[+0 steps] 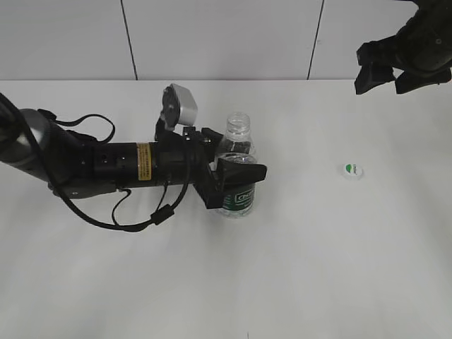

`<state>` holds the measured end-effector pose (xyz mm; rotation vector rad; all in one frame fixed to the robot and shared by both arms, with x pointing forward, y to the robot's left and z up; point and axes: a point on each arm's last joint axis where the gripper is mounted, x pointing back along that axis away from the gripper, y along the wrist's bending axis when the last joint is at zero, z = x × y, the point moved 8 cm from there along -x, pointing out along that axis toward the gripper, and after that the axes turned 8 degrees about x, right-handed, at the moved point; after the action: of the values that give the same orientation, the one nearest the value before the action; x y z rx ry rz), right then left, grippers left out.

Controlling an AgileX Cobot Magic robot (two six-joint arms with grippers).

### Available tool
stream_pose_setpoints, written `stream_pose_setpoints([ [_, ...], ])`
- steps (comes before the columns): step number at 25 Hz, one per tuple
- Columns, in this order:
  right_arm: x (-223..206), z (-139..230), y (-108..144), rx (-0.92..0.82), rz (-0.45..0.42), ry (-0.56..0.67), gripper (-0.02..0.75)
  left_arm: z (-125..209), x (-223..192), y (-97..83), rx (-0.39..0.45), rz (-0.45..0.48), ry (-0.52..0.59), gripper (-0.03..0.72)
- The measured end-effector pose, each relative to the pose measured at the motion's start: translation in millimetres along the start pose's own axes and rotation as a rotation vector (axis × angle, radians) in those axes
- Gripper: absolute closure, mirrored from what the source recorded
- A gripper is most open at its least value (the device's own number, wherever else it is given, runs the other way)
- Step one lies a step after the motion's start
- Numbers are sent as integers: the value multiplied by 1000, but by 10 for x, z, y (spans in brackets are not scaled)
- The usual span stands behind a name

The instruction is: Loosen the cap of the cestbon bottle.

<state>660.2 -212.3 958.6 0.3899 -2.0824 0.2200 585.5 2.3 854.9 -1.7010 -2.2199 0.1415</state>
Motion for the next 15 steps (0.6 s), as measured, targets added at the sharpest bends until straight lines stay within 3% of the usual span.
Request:
stream_pose_setpoints([
  [15,0,-11,-3,3,2,-6,195,-6,-9,15,-9,-3,7,256],
])
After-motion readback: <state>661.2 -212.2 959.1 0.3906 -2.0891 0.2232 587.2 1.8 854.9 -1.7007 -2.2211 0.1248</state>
